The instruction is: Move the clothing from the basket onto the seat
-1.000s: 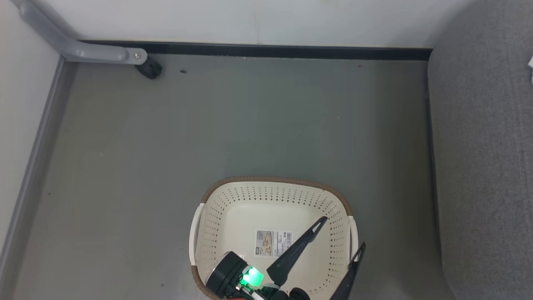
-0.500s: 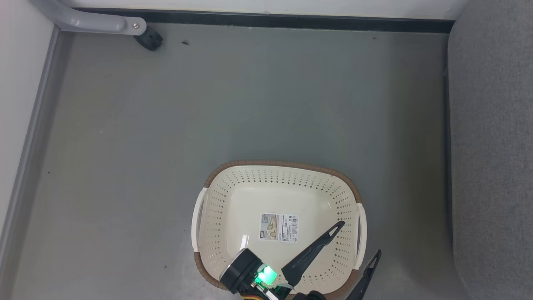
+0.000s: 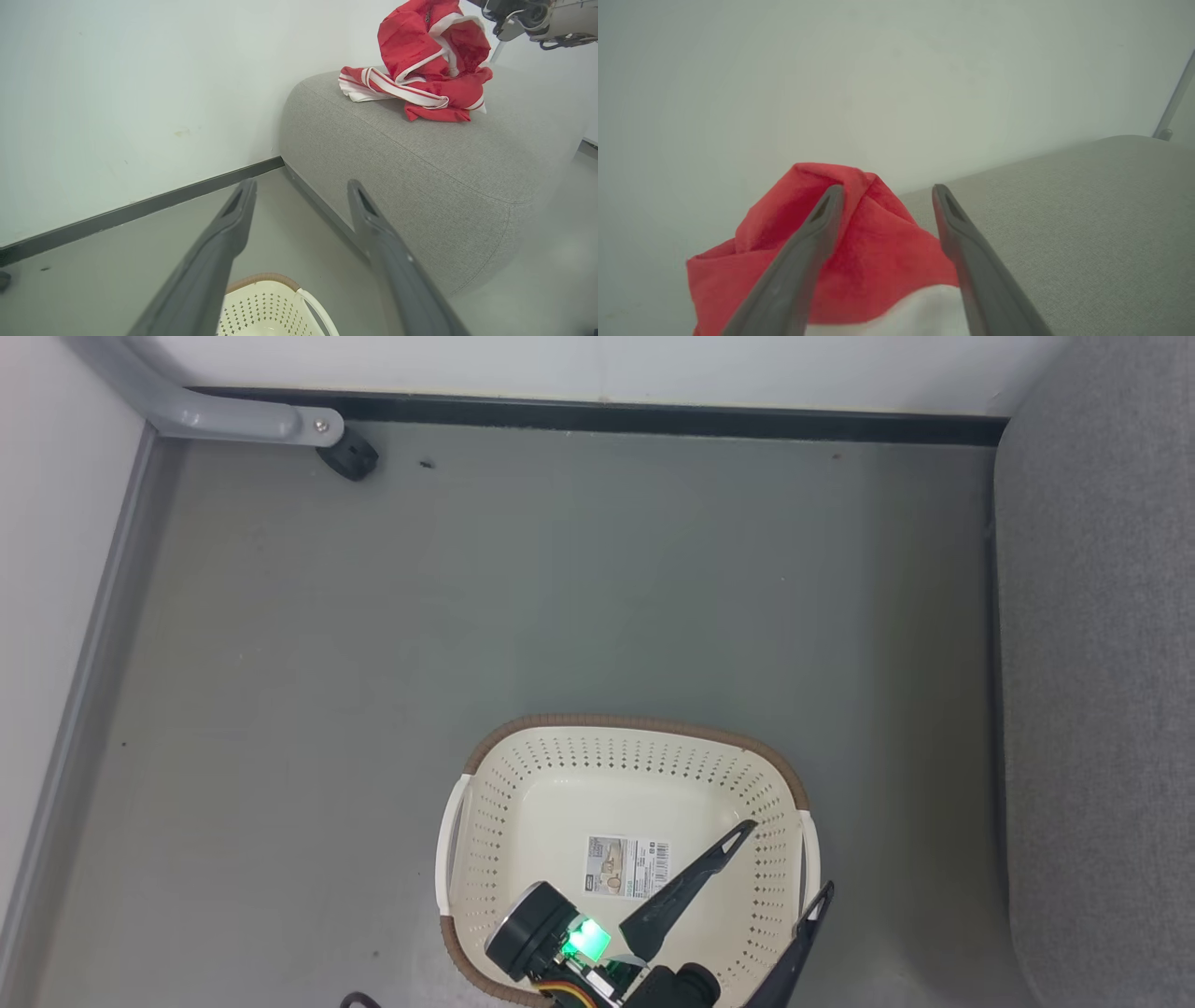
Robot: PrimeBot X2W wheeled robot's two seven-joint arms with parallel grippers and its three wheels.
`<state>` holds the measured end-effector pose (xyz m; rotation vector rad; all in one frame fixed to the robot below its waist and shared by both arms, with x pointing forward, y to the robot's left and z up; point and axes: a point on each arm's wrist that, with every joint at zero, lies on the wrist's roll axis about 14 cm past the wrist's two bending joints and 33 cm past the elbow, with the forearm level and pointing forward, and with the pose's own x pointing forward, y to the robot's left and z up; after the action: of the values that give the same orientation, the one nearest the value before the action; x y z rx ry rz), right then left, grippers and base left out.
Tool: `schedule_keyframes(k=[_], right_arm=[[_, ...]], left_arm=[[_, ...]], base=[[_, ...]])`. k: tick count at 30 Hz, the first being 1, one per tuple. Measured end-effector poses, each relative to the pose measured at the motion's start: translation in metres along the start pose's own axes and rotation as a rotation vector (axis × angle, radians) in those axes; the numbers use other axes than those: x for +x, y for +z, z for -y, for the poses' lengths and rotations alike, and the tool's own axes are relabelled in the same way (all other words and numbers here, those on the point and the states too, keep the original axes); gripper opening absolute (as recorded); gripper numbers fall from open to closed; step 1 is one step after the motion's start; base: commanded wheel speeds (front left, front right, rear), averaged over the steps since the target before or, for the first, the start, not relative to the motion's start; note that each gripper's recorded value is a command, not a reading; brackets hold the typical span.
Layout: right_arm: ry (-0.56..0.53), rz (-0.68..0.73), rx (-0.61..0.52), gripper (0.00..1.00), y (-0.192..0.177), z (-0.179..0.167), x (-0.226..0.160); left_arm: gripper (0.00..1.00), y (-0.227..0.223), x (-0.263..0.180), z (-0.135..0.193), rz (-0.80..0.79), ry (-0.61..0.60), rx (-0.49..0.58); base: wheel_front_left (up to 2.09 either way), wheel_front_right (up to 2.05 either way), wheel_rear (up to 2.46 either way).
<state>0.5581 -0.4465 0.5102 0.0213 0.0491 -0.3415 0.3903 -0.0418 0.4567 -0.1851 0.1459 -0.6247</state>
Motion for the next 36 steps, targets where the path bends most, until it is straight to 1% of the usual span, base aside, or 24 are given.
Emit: schedule_keyframes(k=[5, 12, 19, 25, 36], right_arm=[[0.013, -0.002, 0.016, 1.00, 0.004, -0.006, -0.008], [0.032, 0.018, 0.022, 1.00, 0.020, -0.011, -0.022], [0.067, 0.008, 0.029, 1.00, 0.019, -0.023, -0.042], [0.144, 0.011, 0.054, 1.00, 0.017, -0.051, -0.067], [0.329, 0.043, 0.089, 1.00, 0.014, -0.110, -0.129]], left_arm=[[1.00, 0.007, -0.003, -0.001, 0.016, 0.010, 0.022], [1.00, 0.021, -0.009, -0.003, 0.051, 0.033, 0.043], [1.00, 0.025, -0.020, -0.005, 0.053, 0.068, 0.042], [1.00, 0.031, -0.033, -0.011, 0.065, 0.117, 0.051], [1.00, 0.036, -0.072, -0.041, 0.084, 0.281, 0.047]], base=[[0.00, 0.00, 0.00], [0.00, 0.00, 0.00], [0.00, 0.00, 0.00], [0.00, 0.00, 0.00], [0.00, 0.00, 0.00]])
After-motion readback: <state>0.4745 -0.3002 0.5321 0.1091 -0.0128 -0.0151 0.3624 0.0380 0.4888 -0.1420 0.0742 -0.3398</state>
